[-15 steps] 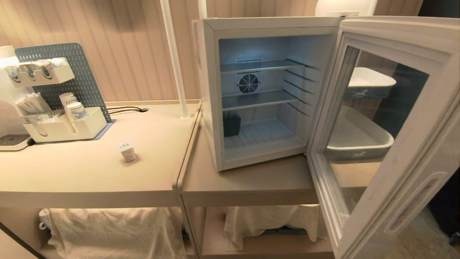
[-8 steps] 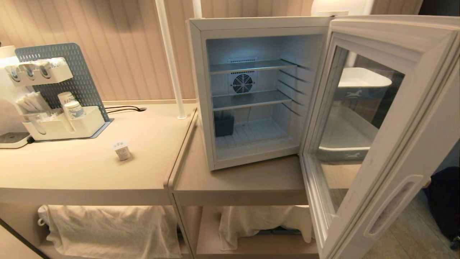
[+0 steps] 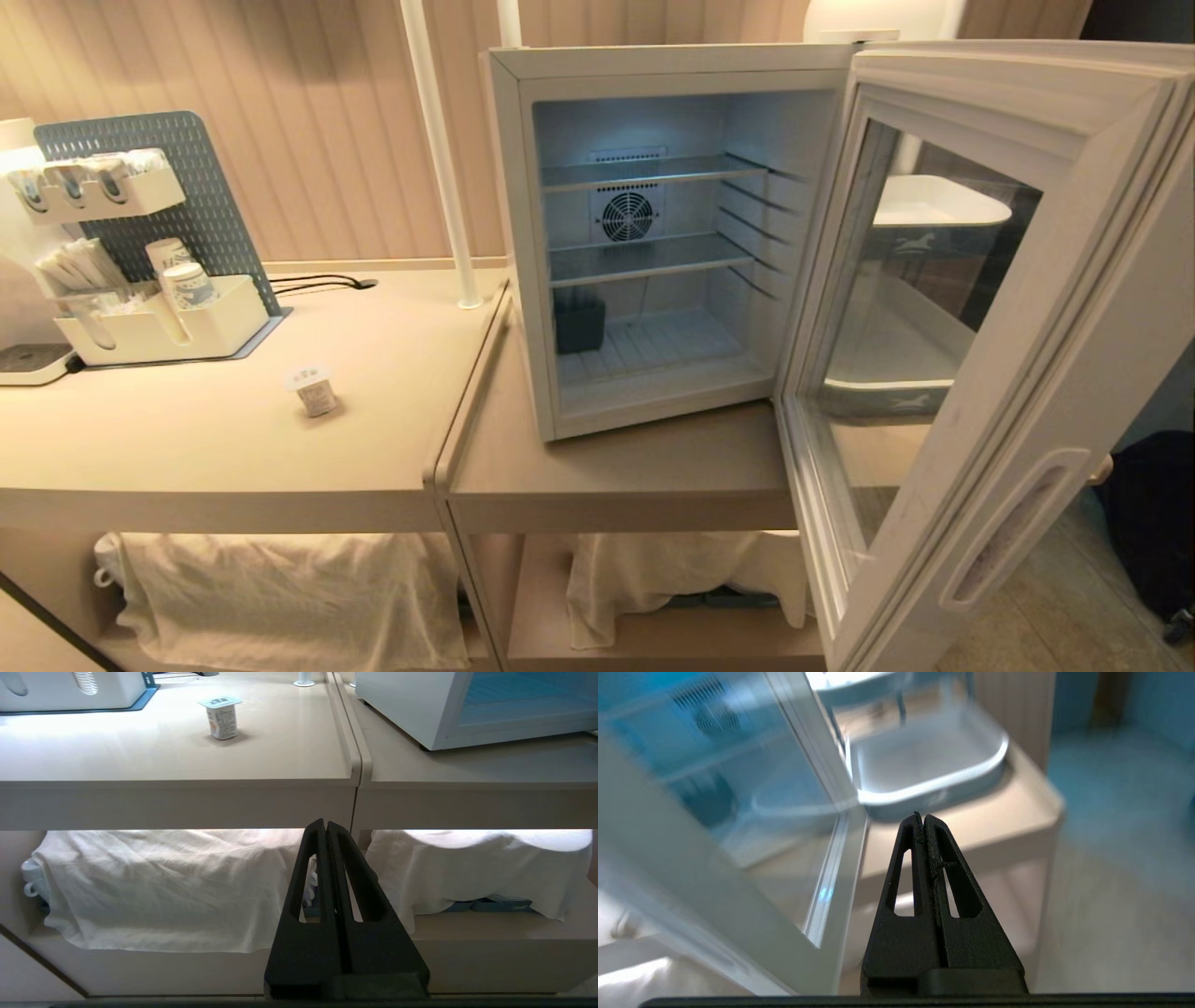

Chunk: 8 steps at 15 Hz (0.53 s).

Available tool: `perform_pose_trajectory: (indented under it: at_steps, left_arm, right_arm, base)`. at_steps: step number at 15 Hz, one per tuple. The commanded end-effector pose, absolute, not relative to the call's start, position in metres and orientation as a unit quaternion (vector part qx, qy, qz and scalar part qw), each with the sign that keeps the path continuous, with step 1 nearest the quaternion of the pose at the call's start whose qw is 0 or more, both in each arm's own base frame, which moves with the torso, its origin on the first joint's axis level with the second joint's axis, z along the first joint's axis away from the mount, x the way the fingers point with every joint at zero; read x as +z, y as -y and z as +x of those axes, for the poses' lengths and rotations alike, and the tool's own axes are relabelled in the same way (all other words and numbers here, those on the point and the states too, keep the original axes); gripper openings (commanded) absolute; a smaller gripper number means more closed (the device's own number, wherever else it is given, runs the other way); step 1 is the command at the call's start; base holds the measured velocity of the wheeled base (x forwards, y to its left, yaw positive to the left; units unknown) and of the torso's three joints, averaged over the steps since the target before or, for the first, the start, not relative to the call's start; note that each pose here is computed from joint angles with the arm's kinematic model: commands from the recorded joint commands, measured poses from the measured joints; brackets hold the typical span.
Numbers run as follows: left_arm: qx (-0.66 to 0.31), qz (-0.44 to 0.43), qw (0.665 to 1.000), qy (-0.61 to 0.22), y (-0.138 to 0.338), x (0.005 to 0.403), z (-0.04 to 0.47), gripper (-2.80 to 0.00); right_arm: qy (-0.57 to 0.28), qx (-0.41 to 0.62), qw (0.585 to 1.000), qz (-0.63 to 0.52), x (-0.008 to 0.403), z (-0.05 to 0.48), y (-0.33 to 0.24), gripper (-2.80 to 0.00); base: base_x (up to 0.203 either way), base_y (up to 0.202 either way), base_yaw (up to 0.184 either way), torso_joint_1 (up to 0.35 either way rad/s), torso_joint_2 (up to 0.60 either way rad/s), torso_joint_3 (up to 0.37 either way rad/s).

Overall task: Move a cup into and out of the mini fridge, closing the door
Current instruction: Close the freezer door

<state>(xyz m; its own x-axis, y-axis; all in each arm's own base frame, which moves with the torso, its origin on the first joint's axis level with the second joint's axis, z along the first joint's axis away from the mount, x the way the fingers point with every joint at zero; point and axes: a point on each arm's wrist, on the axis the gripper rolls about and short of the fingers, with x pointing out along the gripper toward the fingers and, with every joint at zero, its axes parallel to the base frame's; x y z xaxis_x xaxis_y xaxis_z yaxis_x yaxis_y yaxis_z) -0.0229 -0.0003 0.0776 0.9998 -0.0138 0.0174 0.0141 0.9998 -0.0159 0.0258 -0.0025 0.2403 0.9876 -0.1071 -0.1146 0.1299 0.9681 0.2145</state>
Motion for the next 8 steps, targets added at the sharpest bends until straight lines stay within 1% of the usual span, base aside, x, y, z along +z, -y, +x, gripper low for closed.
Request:
perform_pose_trajectory:
  at_steps: [1, 2, 3, 4, 5, 6, 8]
  left_arm:
    - [-0.007, -0.008, 1.0, 0.009, 0.0, 0.078, -0.023, -2.8]
    - [-0.008, -0.008, 1.0, 0.008, 0.0, 0.078, -0.023, -2.8]
    - [-0.007, -0.008, 1.0, 0.009, 0.0, 0.078, -0.023, -2.8]
    - [-0.007, -0.008, 1.0, 0.009, 0.0, 0.078, -0.023, -2.8]
    - [-0.007, -0.008, 1.0, 0.008, 0.0, 0.078, -0.023, -2.8]
    - [-0.007, -0.008, 1.0, 0.008, 0.0, 0.078, -0.023, -2.8]
    - [-0.007, -0.008, 1.0, 0.009, 0.0, 0.078, -0.023, -2.8]
  right_arm:
    - [-0.216, 0.012, 0.967, 0.131, 0.238, 0.123, 0.012, -2.8]
    - [-0.234, 0.105, 0.957, 0.138, 0.233, 0.135, 0.019, -2.8]
    - [-0.224, 0.237, 0.934, 0.143, 0.229, 0.142, 0.026, -2.8]
    - [-0.203, 0.347, 0.904, 0.146, 0.224, 0.153, 0.034, -2.8]
    - [-0.185, 0.418, 0.875, 0.157, 0.215, 0.169, 0.043, -2.8]
    - [-0.168, 0.463, 0.855, 0.161, 0.206, 0.184, 0.05, -2.8]
    - [-0.152, 0.507, 0.84, 0.122, 0.192, 0.208, 0.047, -2.8]
  base:
    - [0.0, 0.0, 0.0, 0.0, 0.0, 0.0]
    - [0.0, 0.0, 0.0, 0.0, 0.0, 0.0]
    - [0.0, 0.0, 0.0, 0.0, 0.0, 0.0]
    - [0.0, 0.0, 0.0, 0.0, 0.0, 0.0]
    - [0.0, 0.0, 0.0, 0.0, 0.0, 0.0]
    - [0.0, 0.0, 0.0, 0.0, 0.0, 0.0]
    - [0.0, 0.0, 0.0, 0.0, 0.0, 0.0]
